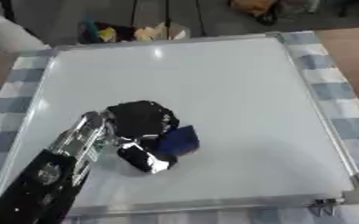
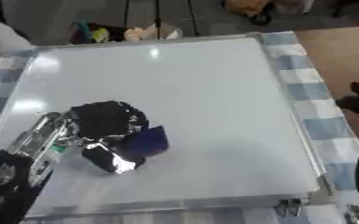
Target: Wipe the whiteboard clean with a brush.
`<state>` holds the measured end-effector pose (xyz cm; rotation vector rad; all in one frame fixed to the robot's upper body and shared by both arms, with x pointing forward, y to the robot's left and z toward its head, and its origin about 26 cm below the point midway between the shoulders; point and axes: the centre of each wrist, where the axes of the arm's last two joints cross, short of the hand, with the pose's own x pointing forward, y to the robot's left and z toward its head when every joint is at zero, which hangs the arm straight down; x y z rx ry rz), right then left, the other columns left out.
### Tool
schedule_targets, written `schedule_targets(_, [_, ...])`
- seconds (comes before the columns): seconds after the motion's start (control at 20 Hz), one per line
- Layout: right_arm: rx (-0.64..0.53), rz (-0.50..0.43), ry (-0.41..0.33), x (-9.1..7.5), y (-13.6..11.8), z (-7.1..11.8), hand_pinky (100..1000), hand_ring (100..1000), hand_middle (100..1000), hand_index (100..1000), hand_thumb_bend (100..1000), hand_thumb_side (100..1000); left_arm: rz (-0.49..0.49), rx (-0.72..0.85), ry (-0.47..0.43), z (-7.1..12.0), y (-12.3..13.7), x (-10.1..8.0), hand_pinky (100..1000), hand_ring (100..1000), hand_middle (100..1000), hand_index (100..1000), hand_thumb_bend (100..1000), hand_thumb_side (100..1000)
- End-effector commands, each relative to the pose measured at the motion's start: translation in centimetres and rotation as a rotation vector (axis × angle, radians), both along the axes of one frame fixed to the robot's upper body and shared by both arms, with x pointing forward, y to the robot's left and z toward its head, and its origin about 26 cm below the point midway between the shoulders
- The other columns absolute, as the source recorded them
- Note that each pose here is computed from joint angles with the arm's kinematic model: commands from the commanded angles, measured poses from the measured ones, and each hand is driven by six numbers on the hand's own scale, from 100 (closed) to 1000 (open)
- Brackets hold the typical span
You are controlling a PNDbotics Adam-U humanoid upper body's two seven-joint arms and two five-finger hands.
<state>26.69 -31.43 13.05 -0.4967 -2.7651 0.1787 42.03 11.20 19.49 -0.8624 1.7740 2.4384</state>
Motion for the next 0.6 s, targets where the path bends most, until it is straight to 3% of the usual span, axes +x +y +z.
schedule_targets(0.05, [-0.008,0.006,-0.021,-0.17,-0.15,0.77,710,861,657,825,100,823,-0.047,0.129,-0.019,1.25,-0.03,0.03,676,816,706,175,219,906])
schedule_targets(0.35, [-0.006,0.007,-0.019,-0.23,-0.29,0.77,710,861,656,825,100,823,-0.053,0.138,-0.040,1.79,0.09,0.06,690,827,717,171,281,916])
schedule_targets(0.6, [-0.003,0.008,-0.018,-0.24,-0.36,0.79,711,861,656,825,100,822,-0.053,0.131,-0.050,2.07,0.12,0.07,686,823,704,169,262,929])
